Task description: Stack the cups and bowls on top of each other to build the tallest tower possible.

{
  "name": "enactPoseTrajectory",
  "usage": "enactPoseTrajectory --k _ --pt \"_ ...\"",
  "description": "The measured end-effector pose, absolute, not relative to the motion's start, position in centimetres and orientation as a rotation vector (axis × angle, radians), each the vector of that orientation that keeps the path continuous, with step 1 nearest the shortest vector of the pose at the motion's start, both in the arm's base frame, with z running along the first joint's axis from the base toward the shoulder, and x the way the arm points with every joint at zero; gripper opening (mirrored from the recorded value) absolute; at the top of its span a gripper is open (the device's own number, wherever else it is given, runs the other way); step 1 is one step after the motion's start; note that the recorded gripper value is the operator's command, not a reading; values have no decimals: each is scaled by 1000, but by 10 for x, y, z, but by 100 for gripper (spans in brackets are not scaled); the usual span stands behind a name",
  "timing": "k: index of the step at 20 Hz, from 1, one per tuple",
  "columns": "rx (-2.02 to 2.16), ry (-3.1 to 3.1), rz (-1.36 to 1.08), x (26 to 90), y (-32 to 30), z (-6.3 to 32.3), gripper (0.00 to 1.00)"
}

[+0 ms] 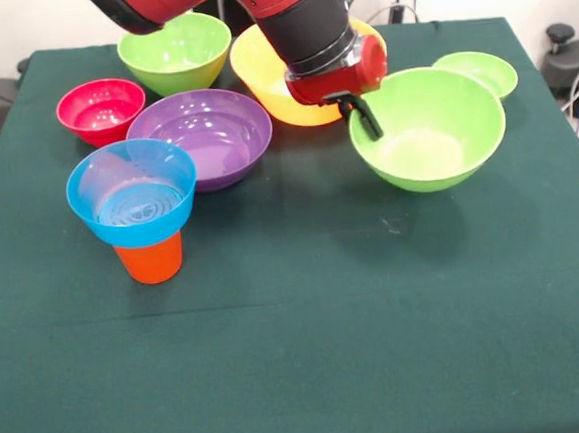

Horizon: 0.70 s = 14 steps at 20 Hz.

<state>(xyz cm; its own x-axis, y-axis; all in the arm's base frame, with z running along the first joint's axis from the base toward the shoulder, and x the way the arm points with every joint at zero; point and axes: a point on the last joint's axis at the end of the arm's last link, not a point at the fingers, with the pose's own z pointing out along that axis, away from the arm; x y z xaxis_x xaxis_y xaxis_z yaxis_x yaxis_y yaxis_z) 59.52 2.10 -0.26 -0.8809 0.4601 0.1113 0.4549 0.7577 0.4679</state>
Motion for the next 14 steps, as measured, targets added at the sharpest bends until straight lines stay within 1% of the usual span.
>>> enactPoseTrajectory --k 7,10,14 --pt "614 2936 640 609 21 27 0" --pt "531 2908 550 621 19 52 0" --pt "486 2875 483 631 13 74 0"
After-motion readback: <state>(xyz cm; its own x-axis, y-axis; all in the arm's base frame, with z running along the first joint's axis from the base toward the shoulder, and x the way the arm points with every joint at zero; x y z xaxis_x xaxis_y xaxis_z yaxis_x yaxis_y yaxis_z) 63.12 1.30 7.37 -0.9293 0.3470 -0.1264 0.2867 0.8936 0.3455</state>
